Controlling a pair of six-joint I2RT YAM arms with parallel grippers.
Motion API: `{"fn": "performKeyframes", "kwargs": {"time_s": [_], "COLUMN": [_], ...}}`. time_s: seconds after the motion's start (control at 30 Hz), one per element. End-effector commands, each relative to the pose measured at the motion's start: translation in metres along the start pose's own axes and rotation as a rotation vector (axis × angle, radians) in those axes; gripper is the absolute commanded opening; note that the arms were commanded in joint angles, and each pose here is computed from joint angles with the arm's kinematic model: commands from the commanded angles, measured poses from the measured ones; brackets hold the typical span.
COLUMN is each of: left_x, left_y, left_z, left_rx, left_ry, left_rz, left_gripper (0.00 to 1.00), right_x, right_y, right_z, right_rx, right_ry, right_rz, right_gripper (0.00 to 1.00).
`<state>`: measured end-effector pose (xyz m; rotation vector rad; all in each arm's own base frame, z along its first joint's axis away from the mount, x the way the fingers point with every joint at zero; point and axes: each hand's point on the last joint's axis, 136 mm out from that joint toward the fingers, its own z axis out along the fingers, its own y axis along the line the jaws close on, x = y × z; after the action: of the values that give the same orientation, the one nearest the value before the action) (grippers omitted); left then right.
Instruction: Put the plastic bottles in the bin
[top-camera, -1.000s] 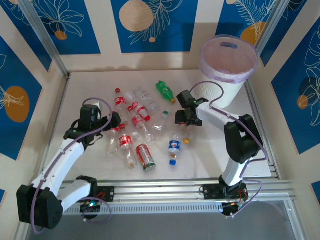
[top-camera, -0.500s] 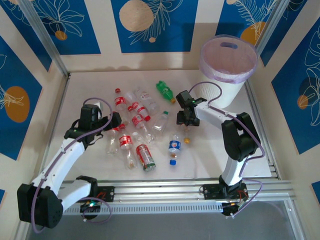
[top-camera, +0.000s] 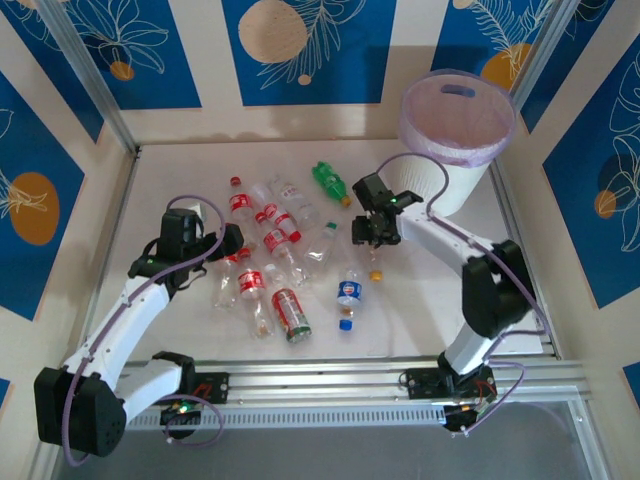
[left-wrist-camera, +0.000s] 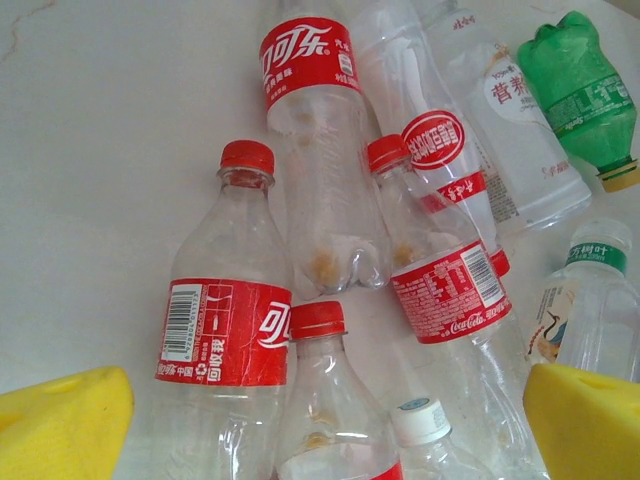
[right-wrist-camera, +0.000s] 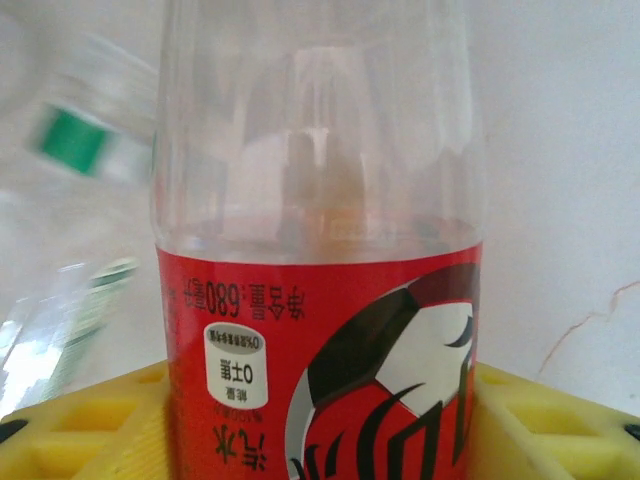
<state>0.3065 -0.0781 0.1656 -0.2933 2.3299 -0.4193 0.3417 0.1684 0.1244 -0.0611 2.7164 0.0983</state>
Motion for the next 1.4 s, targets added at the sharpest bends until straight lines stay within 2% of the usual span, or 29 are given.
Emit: {"fn": "performKeyframes", "kwargs": {"time_s": [0.0, 0.07, 0.2, 0.33, 0.47, 0.63, 0.77, 0.87, 1.07, 1.37], "left_x": [-0.003, -0.005, -0.009, -0.013, -0.017, -0.019, -0.018, -0.016, -0.012, -0.009], "left_y": [-0.01, -0.011, -0.017, -0.022, -0.025, -0.03, -0.029, -0.027, -0.025, -0.018], "left_z": [-0.002, -0.001, 0.002, 0.004, 0.005, 0.004, 0.001, 0.0, -0.001, -0.006], "left_rx": [0.043, 0.05, 0.076, 0.098, 0.113, 0.13, 0.132, 0.128, 0.119, 0.086], "left_ry": [-0.014, -0.021, -0.028, -0.032, -0.04, -0.04, -0.043, -0.043, -0.038, -0.039], "left_rz": [0.0, -0.01, -0.03, -0.046, -0.06, -0.068, -0.071, -0.073, -0.074, -0.057], "left_gripper": [1.0, 1.0, 1.0, 1.0, 1.0, 1.0, 1.0, 1.0, 1.0, 1.0], "right_x": [-0.021, -0.03, -0.056, -0.09, -0.129, -0.177, -0.205, -0.223, -0.257, -0.287], "right_y": [0.018, 0.023, 0.029, 0.017, -0.011, -0.059, -0.092, -0.115, -0.14, -0.188], "right_z": [-0.071, -0.104, -0.186, -0.257, -0.296, -0.331, -0.34, -0.337, -0.306, -0.241], "right_rx": [-0.126, -0.181, -0.278, -0.275, -0.208, -0.194, -0.185, -0.185, -0.089, 0.012], "right_ry": [-0.123, -0.193, -0.408, -0.639, -0.816, -0.988, -1.066, -1.078, -1.081, -0.967], "right_rz": [-0.088, -0.117, -0.168, -0.184, -0.131, 0.024, 0.119, 0.177, 0.197, 0.243], "right_gripper": [0.59, 0.57, 0.57, 0.56, 0.56, 0.54, 0.53, 0.51, 0.5, 0.5]}}
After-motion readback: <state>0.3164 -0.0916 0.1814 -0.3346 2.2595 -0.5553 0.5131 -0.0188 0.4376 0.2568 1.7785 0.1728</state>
